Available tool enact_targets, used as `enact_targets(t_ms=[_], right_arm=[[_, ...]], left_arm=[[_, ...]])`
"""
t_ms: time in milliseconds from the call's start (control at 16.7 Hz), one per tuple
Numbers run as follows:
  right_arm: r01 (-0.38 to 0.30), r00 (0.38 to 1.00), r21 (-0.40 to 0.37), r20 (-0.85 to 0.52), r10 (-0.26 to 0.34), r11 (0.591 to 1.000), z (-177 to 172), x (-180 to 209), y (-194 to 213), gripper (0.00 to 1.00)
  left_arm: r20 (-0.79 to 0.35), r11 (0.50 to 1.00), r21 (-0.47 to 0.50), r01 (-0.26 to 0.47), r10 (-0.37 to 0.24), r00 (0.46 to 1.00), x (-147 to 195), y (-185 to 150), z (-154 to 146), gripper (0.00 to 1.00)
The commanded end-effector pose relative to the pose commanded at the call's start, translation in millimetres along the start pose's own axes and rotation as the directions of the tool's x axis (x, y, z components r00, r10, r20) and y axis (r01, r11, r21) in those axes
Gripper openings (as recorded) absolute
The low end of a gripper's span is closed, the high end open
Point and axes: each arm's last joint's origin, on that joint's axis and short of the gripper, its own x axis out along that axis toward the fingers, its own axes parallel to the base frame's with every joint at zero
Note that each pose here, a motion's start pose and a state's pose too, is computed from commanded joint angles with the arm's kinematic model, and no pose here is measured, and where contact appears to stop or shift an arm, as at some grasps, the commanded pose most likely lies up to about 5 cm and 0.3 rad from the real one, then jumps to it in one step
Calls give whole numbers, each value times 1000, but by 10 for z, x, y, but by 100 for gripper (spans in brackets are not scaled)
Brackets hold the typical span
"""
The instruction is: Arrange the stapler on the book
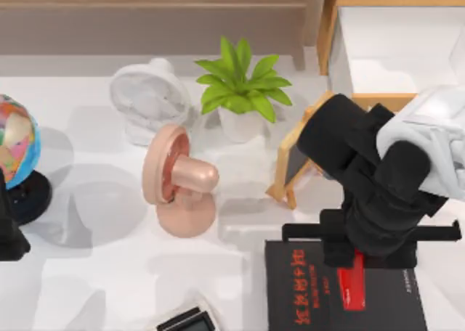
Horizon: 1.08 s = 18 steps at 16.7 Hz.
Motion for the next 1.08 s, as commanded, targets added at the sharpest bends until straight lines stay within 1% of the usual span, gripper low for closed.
enact_targets(t_ms=[360,600,1080], right_arm=[[-3,1000,-4,3,3,1000,-16,259,7,0],[-2,1000,-5,1,2,1000,-20,285,7,0],[-2,1000,-5,1,2,1000,-20,285,7,60]], left_arm=[[0,1000,0,0,0,1000,0,0,0,100],[0,1000,0,0,0,1000,0,0,0,100],[0,1000,0,0,0,1000,0,0,0,100]])
